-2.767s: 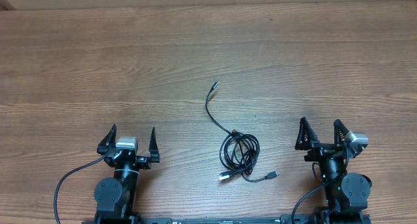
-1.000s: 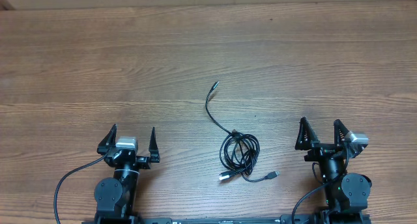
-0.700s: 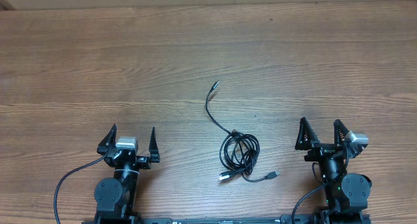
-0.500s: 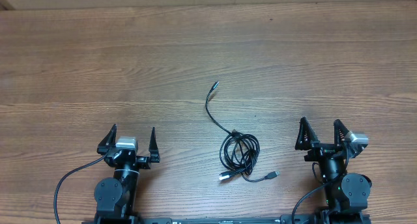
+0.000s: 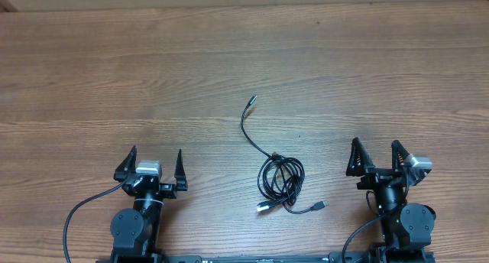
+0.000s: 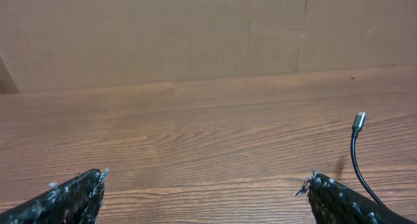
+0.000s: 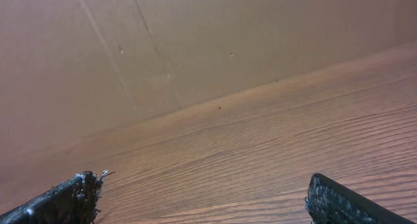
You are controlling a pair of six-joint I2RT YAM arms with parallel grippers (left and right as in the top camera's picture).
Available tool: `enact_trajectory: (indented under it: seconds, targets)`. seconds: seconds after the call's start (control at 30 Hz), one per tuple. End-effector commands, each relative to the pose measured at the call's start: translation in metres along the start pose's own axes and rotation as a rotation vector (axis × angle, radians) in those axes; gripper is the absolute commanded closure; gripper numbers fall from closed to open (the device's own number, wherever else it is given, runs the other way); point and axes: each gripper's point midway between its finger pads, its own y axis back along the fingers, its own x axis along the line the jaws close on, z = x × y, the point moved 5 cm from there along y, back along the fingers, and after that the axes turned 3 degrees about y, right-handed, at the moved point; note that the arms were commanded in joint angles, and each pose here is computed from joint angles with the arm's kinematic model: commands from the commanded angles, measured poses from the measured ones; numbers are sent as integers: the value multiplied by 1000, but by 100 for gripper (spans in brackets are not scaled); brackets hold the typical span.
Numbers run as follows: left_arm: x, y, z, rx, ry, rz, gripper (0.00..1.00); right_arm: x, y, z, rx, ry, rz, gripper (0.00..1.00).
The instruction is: Untangle cables
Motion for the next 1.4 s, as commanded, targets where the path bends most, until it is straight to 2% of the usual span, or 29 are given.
enact_trajectory:
  seconds: [0.0,1.07,1.37]
  targets:
    - [2,0,0,-3,-22,16,0,0,0,-2,-3,4,5,0]
    - [1,1,1,-5,-18,7,0,0,0,-2,-3,4,5,0]
    - [1,4,17,-35,-18,7,0,0,0,-2,-3,4,5,0]
